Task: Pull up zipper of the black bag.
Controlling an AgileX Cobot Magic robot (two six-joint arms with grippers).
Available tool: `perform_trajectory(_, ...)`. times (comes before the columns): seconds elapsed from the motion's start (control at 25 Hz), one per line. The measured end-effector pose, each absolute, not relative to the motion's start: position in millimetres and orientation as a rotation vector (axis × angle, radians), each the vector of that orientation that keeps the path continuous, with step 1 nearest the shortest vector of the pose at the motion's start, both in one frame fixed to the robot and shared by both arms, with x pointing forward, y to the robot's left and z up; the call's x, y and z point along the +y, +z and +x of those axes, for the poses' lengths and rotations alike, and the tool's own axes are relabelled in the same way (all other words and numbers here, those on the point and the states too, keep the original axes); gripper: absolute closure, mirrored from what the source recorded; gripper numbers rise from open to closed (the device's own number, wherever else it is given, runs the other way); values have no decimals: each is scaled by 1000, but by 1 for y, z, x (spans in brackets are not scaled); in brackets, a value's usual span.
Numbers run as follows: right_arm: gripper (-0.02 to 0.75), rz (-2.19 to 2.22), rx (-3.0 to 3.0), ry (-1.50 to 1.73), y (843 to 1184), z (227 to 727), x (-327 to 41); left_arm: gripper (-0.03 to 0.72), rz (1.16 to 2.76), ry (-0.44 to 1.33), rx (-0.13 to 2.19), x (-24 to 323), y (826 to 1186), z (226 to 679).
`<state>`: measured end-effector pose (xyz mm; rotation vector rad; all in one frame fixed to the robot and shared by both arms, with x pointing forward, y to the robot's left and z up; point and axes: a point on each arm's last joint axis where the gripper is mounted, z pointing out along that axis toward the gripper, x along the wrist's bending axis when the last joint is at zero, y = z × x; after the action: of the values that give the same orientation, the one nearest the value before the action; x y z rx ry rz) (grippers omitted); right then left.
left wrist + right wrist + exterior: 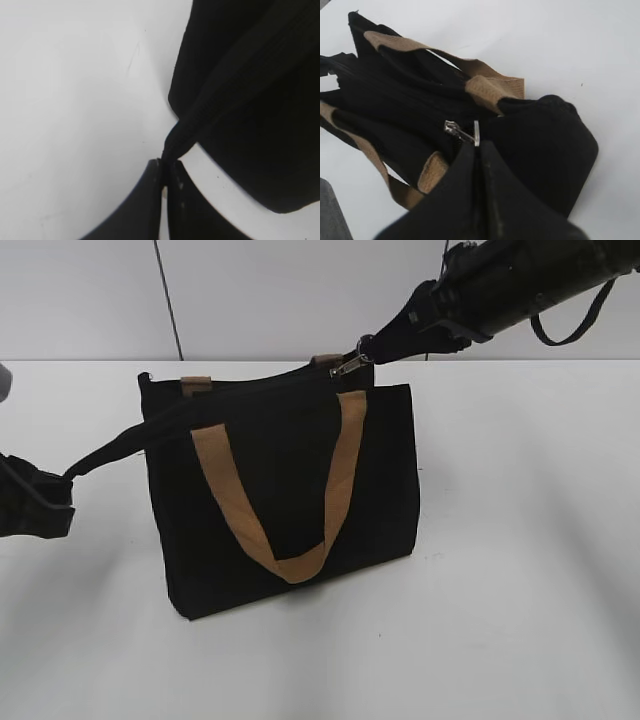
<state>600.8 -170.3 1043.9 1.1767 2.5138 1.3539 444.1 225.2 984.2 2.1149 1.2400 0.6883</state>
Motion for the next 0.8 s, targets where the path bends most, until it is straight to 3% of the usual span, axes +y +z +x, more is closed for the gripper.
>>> perform_trajectory(0.08,715,1196,2527,1364,1045,599,-170,685,2100,675,1260,225,984,444)
perform_trajectory(0.16,638,1208,2545,1374,1045,597,-170,642,2069,647,1300,225,984,443)
perform_trajectory(0.36,423,1206,2553,1406,1060,587,-170,431,1962,536,1450,223,982,441)
perform_trajectory(0.52,385,1196,2553,1386,1075,577,-173,352,1965,459,1538,224,978,436)
perform_trajectory(0.8,378,1275,2593,1279,1070,559,-180,339,1989,416,1570,224,1005,434)
